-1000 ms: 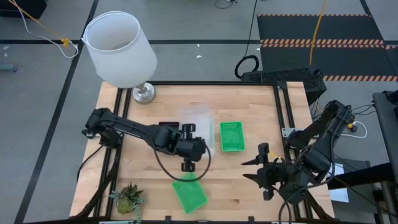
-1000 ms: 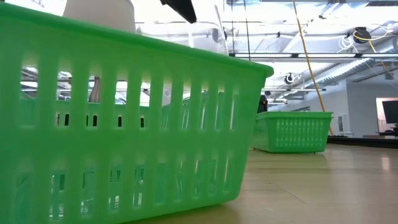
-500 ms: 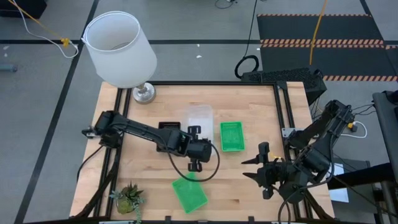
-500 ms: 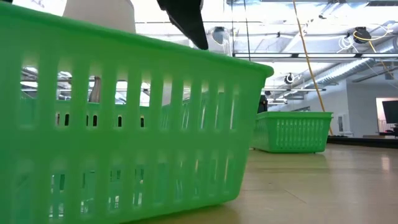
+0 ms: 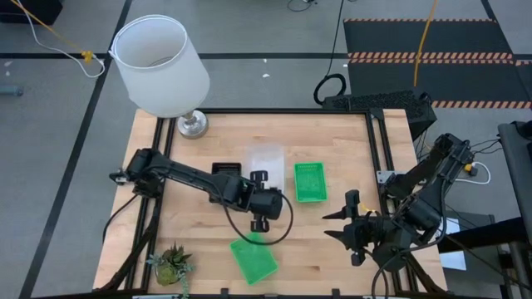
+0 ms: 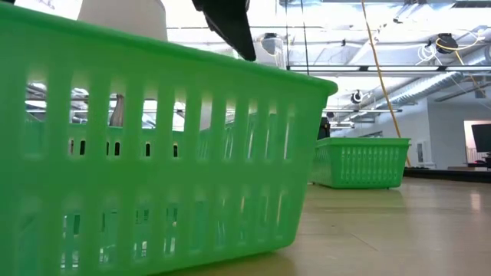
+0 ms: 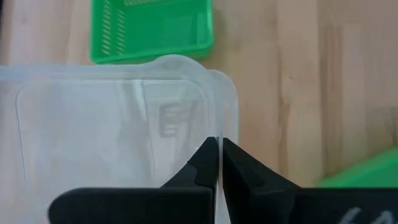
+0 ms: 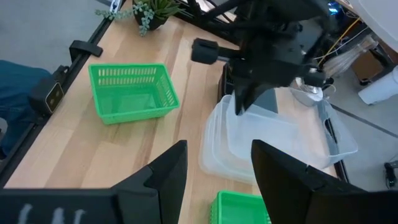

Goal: Stack baskets by color
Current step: Stack the bottom transparent bin on the transparent bins

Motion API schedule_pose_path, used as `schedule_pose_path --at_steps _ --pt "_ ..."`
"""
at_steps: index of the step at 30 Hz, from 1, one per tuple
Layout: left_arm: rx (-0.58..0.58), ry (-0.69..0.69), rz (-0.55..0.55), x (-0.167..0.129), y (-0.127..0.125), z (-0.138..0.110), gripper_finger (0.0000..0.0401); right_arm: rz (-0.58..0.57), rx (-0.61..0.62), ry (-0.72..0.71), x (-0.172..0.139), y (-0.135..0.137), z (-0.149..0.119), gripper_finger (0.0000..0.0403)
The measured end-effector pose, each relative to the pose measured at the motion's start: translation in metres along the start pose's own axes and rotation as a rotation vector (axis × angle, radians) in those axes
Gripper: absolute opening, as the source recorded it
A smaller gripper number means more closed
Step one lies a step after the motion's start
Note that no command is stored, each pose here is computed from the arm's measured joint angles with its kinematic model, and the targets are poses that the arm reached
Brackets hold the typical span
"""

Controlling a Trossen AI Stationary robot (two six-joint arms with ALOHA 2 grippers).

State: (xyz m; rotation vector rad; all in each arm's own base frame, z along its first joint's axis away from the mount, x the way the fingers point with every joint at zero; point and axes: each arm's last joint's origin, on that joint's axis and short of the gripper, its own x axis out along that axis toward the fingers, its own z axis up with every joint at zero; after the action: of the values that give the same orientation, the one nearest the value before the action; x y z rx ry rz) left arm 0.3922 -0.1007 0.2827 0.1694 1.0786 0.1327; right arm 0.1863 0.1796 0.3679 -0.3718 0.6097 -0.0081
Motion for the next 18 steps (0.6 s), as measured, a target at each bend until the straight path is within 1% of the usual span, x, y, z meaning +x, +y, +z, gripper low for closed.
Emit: schedule_pose_path --at_steps 3,9,14,18 --pt "0.013 0.012 -0.012 -0.002 -0.004 -0.002 0.0012 0.0 0.0 0.0 0.0 0.0 0.0 0.0171" --pt "0.0 0.013 -0.047 -0.003 -0.004 -0.002 0.0012 0.0 0.0 0.0 0.0 0.0 0.0 0.0171" --pt "-0.008 0.019 -0.04 0.0 0.003 -0.001 0.0013 0.0 0.0 0.0 0.0 0.0 0.0 0.0171" --pt "-0.02 0.02 -0.031 0.002 0.008 0.0 0.0037 0.0 0.0 0.0 0.0 0.0 0.0 0.0171"
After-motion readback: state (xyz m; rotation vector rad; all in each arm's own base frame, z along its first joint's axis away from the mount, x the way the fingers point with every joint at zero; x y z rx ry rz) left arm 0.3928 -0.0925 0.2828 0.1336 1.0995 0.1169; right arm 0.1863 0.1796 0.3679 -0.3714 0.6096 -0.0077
